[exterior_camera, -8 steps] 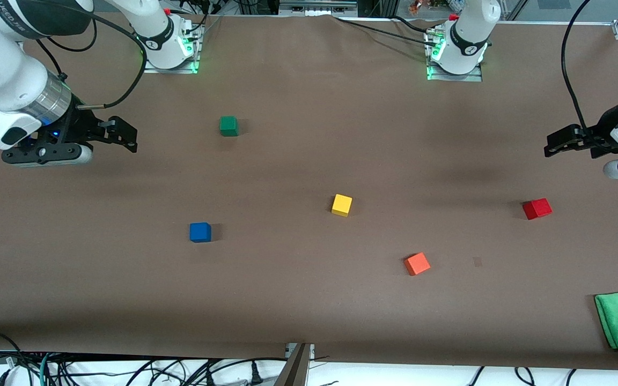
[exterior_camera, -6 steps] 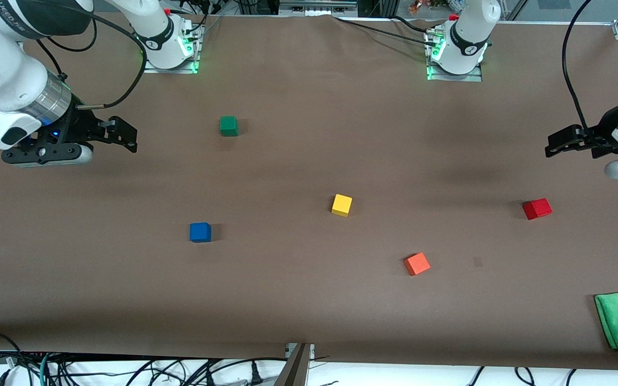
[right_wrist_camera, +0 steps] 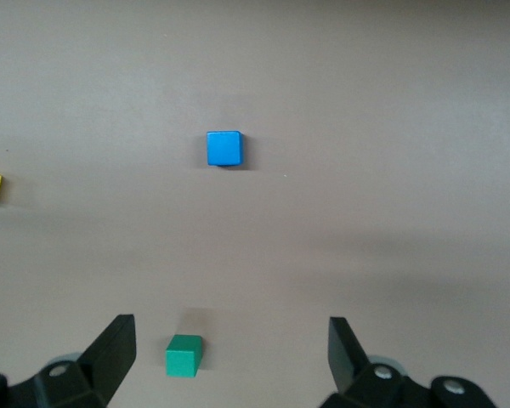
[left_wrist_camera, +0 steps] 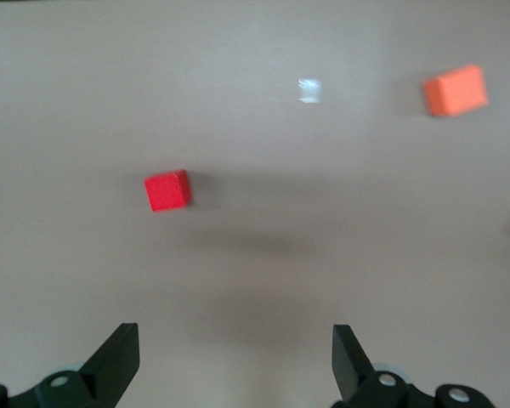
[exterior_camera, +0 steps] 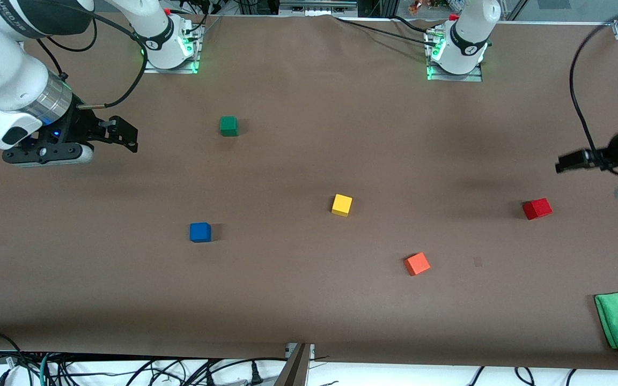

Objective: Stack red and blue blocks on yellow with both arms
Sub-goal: 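Reach the right gripper to the blue cube while the left gripper reaches the red cube, then grasp the blue cube with the right gripper while the left gripper grasps the red cube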

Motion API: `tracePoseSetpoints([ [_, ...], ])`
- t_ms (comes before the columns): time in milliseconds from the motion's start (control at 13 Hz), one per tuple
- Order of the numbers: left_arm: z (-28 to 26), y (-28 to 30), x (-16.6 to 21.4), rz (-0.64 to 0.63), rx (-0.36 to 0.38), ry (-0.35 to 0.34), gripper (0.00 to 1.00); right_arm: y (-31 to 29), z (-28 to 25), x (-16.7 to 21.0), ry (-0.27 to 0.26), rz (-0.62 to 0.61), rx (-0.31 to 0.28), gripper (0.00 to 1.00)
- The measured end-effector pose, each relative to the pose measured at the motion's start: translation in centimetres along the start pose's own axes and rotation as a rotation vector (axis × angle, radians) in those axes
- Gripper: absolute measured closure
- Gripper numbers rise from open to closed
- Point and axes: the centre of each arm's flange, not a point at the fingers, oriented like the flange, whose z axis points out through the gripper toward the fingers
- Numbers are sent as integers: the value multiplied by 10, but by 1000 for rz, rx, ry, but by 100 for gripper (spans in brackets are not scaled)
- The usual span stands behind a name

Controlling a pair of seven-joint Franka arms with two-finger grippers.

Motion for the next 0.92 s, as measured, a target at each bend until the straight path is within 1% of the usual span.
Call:
tracePoseSetpoints([
  [154, 50, -18, 30, -28, -3, -24, 0, -18, -3, -1, 6, -32, -1, 0],
  [231, 77, -27, 44, -41, -4, -29, 0, -25, 4, 0, -5, -44, -7, 0],
  [308, 103, -37, 57, -55, -6, -27, 0, -28, 18, 3, -31, -49, -14, 0],
  [462, 156, -52, 77, -76, -8, -7, 0, -30, 65, 18, -106, -47, -31, 0],
  [538, 178, -55, 83, -81, -8, 4, 0, -30, 94, 25, -148, -45, -41, 0],
  [615, 196, -60, 85, -89, -8, 13, 0, -30, 128, 35, -178, -42, -49, 0],
  [692, 214, -68, 85, -100, -9, 18, 0, -30, 167, 50, -176, -38, -53, 0],
  [846, 249, -88, 79, -131, -13, 29, 0, -30, 250, 77, -129, -30, -50, 0],
  [923, 264, -97, 73, -145, -15, 29, 0, -30, 283, 86, -109, -27, -46, 0],
])
